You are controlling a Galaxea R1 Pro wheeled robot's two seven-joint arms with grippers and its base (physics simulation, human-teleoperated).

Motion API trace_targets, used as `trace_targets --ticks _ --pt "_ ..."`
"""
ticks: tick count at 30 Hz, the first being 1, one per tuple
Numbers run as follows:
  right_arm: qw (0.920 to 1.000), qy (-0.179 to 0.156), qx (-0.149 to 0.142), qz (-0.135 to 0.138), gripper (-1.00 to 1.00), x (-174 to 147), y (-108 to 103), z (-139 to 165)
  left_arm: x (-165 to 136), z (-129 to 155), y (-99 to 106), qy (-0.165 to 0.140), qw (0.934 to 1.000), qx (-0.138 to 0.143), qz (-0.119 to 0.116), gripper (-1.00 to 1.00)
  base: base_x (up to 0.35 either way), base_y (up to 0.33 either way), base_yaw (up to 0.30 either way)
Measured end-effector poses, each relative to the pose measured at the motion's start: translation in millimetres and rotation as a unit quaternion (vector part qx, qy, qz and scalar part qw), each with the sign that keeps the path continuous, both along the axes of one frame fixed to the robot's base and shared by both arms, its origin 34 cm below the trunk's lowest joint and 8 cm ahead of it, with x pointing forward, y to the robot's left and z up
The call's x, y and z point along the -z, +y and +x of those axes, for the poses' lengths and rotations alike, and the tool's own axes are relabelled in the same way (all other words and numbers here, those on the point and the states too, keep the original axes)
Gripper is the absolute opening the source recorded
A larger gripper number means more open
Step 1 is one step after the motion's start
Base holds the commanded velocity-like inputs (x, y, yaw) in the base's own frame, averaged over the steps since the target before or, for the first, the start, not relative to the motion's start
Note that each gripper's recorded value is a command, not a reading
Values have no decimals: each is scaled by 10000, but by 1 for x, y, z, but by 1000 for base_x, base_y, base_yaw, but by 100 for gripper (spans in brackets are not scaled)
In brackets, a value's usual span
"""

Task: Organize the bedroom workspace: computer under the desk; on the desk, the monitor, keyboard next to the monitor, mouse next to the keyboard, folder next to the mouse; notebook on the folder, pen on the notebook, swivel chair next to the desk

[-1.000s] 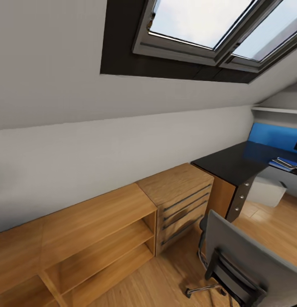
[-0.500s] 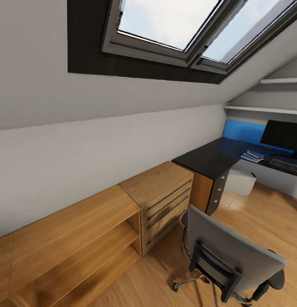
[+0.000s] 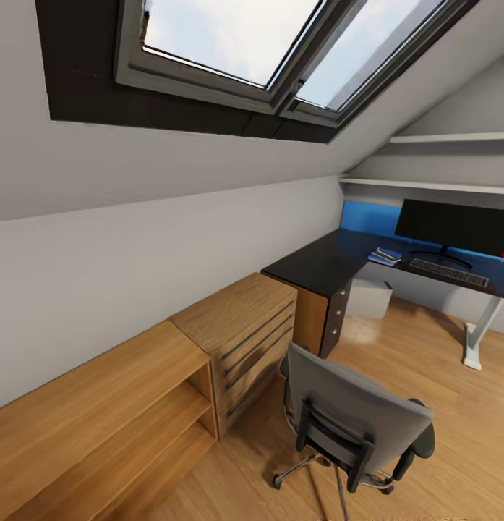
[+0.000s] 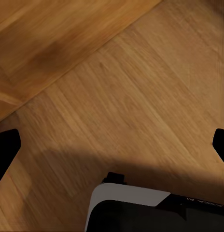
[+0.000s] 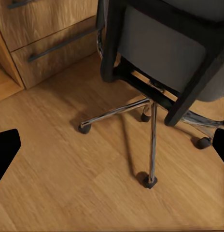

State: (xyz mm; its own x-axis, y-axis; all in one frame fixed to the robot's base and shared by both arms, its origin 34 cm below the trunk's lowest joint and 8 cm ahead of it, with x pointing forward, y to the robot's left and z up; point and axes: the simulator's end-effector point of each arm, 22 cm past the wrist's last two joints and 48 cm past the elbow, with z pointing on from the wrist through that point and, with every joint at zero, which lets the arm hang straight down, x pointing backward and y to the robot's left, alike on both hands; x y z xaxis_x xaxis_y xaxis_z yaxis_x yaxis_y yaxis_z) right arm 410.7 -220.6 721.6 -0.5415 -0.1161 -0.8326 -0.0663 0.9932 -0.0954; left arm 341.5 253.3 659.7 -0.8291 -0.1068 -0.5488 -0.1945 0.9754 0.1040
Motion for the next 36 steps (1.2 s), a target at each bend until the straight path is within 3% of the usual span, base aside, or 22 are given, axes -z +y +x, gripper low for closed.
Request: trace_targets --ticks 13,36 --pt "10000 -3 -6 0 100 0 0 0 0 0 -1 -2 10000 2 -3 100 214 220 -300" --pt "10000 1 -10 -2 100 0 0 0 0 0 1 3 10000 -7 5 100 15 10 -300"
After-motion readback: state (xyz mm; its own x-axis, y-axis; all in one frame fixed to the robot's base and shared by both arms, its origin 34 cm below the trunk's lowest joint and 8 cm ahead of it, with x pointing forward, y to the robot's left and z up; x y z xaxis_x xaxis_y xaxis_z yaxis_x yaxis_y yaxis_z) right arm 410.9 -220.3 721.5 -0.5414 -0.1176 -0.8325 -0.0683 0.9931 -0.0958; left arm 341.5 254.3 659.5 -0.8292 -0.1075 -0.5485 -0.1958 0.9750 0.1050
